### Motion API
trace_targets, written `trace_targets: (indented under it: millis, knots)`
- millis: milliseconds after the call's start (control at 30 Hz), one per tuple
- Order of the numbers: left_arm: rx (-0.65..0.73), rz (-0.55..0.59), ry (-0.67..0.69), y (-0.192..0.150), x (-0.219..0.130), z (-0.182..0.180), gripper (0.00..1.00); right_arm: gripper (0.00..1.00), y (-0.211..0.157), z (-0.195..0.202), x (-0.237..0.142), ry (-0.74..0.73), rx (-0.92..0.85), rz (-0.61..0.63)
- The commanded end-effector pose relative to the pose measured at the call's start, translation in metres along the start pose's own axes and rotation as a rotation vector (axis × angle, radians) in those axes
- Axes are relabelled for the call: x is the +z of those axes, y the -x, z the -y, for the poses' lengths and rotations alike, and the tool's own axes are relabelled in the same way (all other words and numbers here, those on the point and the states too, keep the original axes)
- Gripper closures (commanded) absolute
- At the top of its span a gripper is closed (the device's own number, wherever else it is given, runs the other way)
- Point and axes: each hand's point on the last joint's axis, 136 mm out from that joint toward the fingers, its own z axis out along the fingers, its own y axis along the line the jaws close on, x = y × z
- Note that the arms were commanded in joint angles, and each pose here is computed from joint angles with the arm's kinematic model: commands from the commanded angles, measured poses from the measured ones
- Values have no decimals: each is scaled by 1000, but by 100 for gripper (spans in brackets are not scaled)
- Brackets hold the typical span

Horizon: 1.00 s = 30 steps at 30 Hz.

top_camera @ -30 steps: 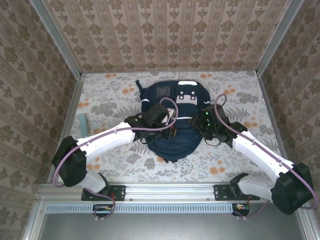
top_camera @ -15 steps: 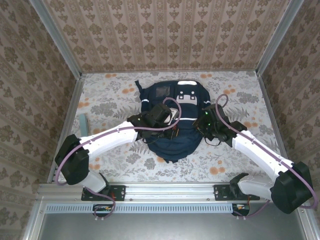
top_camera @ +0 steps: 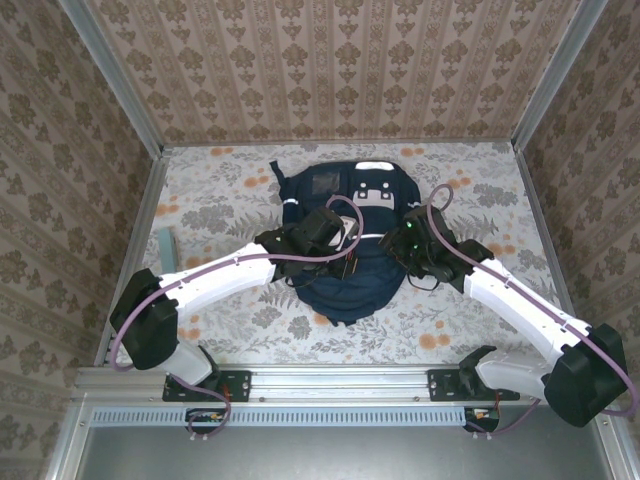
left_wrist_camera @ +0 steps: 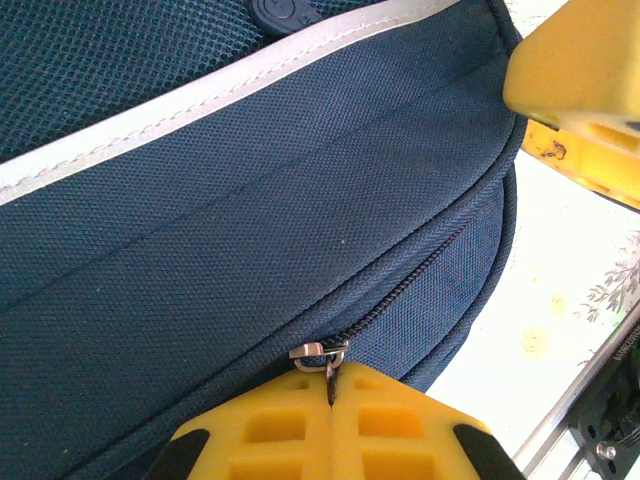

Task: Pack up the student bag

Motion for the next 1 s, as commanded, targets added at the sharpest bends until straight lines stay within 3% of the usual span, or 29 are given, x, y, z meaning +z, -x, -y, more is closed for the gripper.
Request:
trace_targets:
  millis: [0, 267, 433, 733, 967]
  knots:
    - [52, 43, -56, 15, -9, 21, 100, 54, 8, -12, -9, 18, -27, 44]
    - [51, 48, -44, 16, -11, 18, 100, 75, -2, -13, 12, 5, -2, -22]
    - [37, 46, 37, 11, -19, -4, 100, 92, 7, -2, 10, -54, -24, 28]
    - [-116, 65, 166, -4, -47, -93, 100, 100, 39, 22, 5, -134, -48, 107]
    - [-182, 109, 171, 10, -53, -136, 100, 100, 57, 24, 15, -164, -80, 101]
